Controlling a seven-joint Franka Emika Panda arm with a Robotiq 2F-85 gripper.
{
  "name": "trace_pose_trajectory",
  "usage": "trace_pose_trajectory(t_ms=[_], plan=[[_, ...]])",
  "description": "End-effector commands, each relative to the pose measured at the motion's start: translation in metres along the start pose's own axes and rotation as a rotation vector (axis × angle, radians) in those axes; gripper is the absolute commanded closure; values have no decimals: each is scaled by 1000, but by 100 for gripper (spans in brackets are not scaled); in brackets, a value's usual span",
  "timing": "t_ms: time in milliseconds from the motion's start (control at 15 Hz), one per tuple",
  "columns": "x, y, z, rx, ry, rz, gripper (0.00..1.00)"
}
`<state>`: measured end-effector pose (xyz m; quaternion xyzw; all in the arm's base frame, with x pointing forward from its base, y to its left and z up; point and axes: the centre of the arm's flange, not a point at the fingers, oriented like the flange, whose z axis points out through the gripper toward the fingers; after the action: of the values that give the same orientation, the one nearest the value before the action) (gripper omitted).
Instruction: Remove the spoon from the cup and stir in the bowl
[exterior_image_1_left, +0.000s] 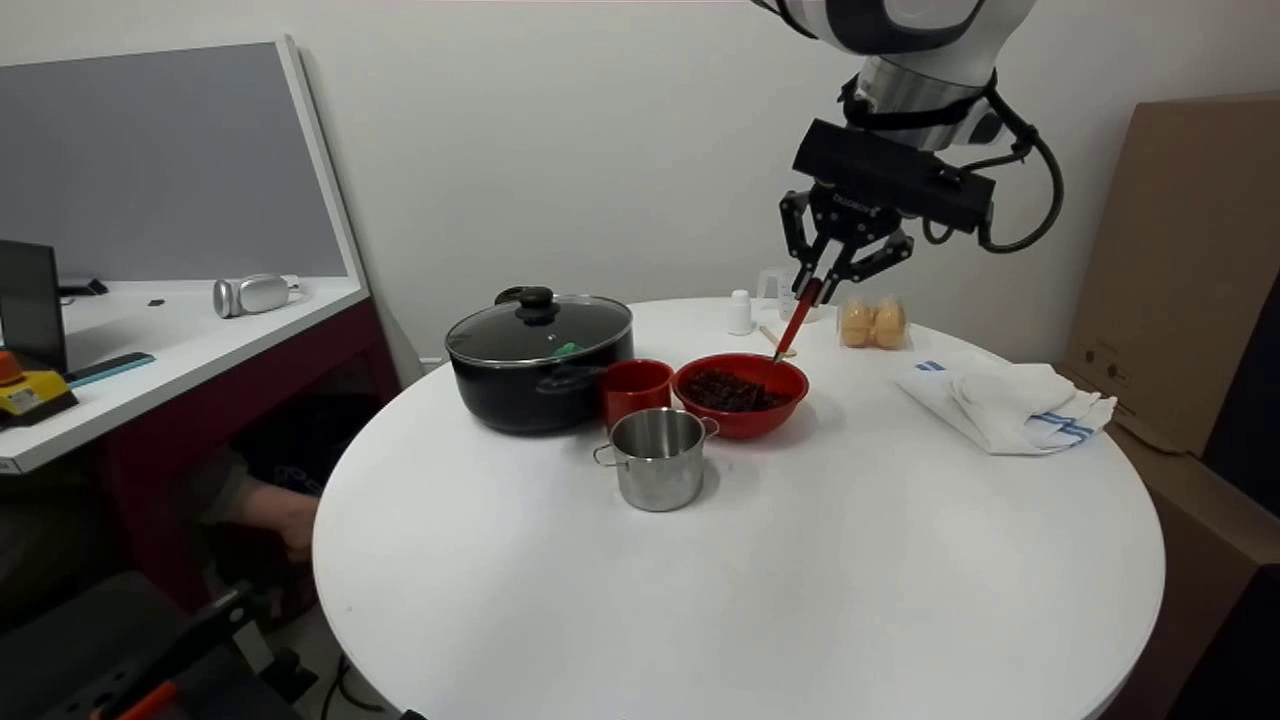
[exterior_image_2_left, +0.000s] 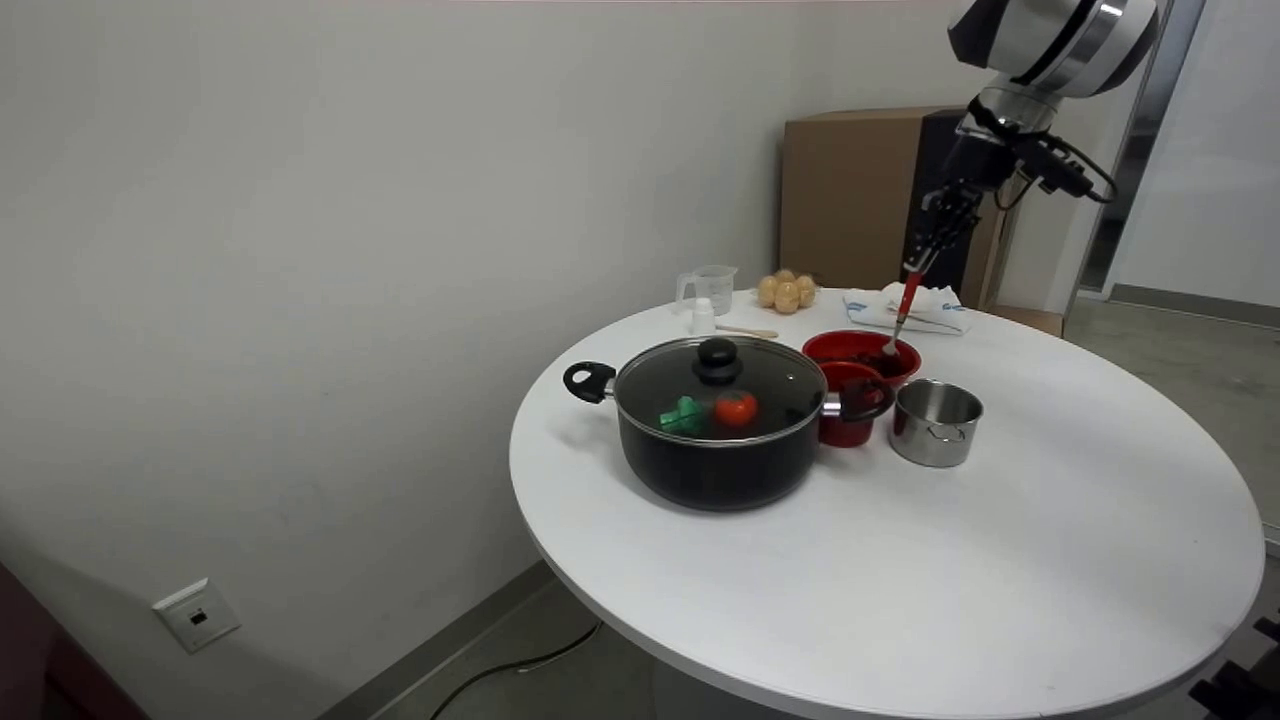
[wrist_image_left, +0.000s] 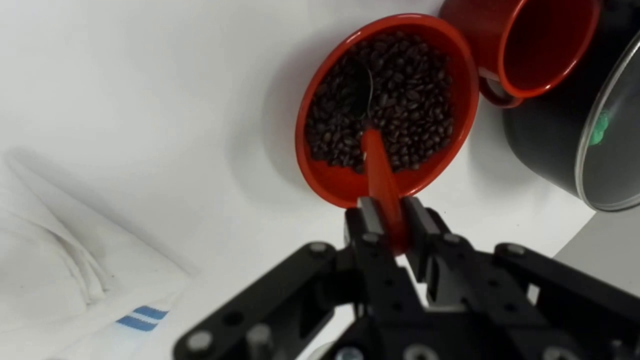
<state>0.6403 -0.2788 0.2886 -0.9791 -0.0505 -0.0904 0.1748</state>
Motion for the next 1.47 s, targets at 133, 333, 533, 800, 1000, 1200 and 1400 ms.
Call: trace_pose_trajectory(t_ms=[133,333,533,800,1000,1200,1400], plan=[[12,8,-26,-21,38,8,96],[22,-3,-33,-25,59,-11,96],[33,-23,-35,-15,75,-47,96],[46,-56,-29,2,76,-103,96],[53,-78,-22,28,69,-137,96],[55,-94,-18,86,60,-155,96],[54,-98,-17,158,44,-140,96]])
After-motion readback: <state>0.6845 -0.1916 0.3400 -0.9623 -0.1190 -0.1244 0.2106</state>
